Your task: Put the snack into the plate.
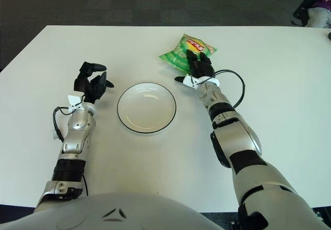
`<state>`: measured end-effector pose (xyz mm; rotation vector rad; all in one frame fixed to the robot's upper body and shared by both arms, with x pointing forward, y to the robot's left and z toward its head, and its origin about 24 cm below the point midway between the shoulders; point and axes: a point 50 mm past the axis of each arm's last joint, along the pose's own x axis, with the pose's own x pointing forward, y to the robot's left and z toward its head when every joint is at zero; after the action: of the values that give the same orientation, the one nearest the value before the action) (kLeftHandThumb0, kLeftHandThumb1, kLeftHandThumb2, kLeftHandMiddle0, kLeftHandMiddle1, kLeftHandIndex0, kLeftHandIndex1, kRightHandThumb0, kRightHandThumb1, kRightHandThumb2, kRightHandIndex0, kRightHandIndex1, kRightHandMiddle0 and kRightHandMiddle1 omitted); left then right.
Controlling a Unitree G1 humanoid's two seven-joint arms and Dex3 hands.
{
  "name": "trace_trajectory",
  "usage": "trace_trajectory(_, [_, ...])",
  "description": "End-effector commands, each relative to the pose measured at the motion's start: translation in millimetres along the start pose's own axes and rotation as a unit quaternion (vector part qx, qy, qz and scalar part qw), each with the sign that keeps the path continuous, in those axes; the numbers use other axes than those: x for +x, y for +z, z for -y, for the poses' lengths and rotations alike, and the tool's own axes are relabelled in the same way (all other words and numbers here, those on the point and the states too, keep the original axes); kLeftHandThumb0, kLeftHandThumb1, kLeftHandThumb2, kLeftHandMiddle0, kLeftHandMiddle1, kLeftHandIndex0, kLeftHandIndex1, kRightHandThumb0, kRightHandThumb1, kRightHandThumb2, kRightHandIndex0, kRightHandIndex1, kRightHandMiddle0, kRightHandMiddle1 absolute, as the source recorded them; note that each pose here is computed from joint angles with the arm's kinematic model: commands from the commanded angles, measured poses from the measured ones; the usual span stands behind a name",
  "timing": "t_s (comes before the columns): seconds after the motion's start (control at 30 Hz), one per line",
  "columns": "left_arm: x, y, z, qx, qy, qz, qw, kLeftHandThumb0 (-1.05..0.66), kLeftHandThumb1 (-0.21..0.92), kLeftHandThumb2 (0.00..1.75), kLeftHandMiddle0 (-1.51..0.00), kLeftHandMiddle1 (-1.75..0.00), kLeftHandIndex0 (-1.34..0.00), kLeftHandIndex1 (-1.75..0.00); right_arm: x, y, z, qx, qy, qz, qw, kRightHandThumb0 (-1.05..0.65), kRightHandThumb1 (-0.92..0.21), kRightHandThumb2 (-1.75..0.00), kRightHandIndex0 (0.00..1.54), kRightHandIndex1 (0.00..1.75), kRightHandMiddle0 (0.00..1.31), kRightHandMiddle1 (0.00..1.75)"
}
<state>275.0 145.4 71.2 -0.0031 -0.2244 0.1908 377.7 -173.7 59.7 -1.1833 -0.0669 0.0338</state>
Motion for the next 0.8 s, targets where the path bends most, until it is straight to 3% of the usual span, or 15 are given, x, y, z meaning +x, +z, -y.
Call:
trace_trajectory(0.0, [-1.4, -0.5, -3.8, 0.01, 0.008, 0.006, 1.0, -0.36, 0.92, 0.34, -0.94, -1.44, -0.4, -1.55, -1.1, -5.6, -0.1, -0.023, -0.013, -0.015, 1.0, -0.89, -0.92, -0.26, 0.0, 0.0, 0.13, 0.05])
trace_trajectory(0.1, [-2.0, -0.5, -4.6, 0.014, 0.011, 0.008, 1.0, -0.36, 0.92, 0.34, -0.94, -1.44, -0.4, -1.55, -6.2, -8.8, -4.2, -0.041, -0.052, -0.024, 0.997, -0.76, -0.92, -0.2, 0.11, 0.01, 0.3, 0.09])
trace_trajectory(0.17, [-2.1, -0.5, -4.8, 0.018, 0.013, 0.01, 1.0, -0.36, 0.92, 0.34, -0.94, -1.44, -0.4, -1.55, -9.1, -9.6, -6.8, -0.058, -0.078, -0.028, 0.995, -0.63, -0.92, -0.15, 0.27, 0.02, 0.47, 0.12])
trace_trajectory(0.3, [-2.2, -0.4, -5.2, 0.023, 0.016, 0.014, 1.0, -0.36, 0.92, 0.33, -0.94, -1.44, -0.4, -1.55, -14.3, -10.1, -10.2, -0.087, -0.123, -0.033, 0.988, -0.46, -0.92, -0.08, 0.53, 0.06, 0.68, 0.23])
trace_trajectory(0.33, [-2.2, -0.4, -5.3, 0.024, 0.017, 0.014, 0.999, -0.36, 0.92, 0.33, -0.94, -1.44, -0.4, -1.55, -14.9, -10.2, -10.6, -0.09, -0.13, -0.035, 0.987, -0.42, -0.92, -0.1, 0.6, 0.11, 0.65, 0.62])
trace_trajectory(0.37, [-2.3, -0.4, -5.5, 0.025, 0.017, 0.015, 0.999, -0.36, 0.92, 0.33, -0.94, -1.44, -0.4, -1.55, -15.4, -10.4, -10.9, -0.092, -0.133, -0.037, 0.986, -0.41, -0.92, -0.11, 0.6, 0.17, 0.64, 0.76])
trace_trajectory(0.43, [-2.4, -0.3, -5.8, 0.027, 0.019, 0.016, 0.999, -0.36, 0.92, 0.33, -0.95, -1.44, -0.4, -1.55, -16.1, -10.5, -11.5, -0.094, -0.137, -0.039, 0.985, -0.39, -0.92, -0.13, 0.48, 0.63, 0.61, 1.09])
trace_trajectory(0.5, [-2.3, -0.4, -6.2, 0.029, 0.021, 0.017, 0.999, -0.36, 0.92, 0.33, -0.95, -1.44, -0.4, -1.55, -16.6, -10.6, -12.0, -0.095, -0.139, -0.041, 0.985, -0.38, -0.92, -0.13, 0.39, 0.95, 0.61, 1.2])
trace_trajectory(0.53, [-2.3, -0.4, -6.3, 0.029, 0.021, 0.017, 0.999, -0.36, 0.92, 0.33, -0.95, -1.44, -0.4, -1.55, -16.7, -10.7, -12.2, -0.095, -0.14, -0.041, 0.985, -0.24, -0.92, -0.16, 0.38, 1.11, 0.62, 1.22])
trace_trajectory(0.63, [-2.4, -0.3, -6.5, 0.03, 0.022, 0.018, 0.999, -0.36, 0.92, 0.33, -0.95, -1.44, -0.4, -1.55, -17.6, -11.5, -12.5, -0.099, -0.143, -0.042, 0.984, -0.08, -0.92, -0.2, 0.37, 1.31, 0.62, 1.26])
trace_trajectory(0.67, [-2.3, -0.4, -6.6, 0.03, 0.023, 0.018, 0.999, -0.36, 0.92, 0.33, -0.95, -1.44, -0.4, -1.55, -18.1, -12.0, -12.7, -0.102, -0.144, -0.041, 0.983, -0.06, -0.87, -0.32, 0.35, 1.37, 0.58, 1.34])
trace_trajectory(0.73, [-2.2, -0.7, -6.9, 0.031, 0.023, 0.019, 0.999, -0.36, 0.92, 0.33, -0.95, -1.44, -0.4, -1.54, -20.0, -13.6, -13.5, -0.112, -0.149, -0.038, 0.982, -0.03, -0.7, -0.72, 0.3, 1.57, 0.47, 1.58])
trace_trajectory(0.77, [-2.1, -0.8, -7.0, 0.031, 0.023, 0.019, 0.999, -0.36, 0.92, 0.33, -0.95, -1.44, -0.4, -1.54, -21.3, -15.0, -13.9, -0.117, -0.152, -0.035, 0.981, -0.02, -0.67, -0.78, 0.29, 1.6, 0.45, 1.61])
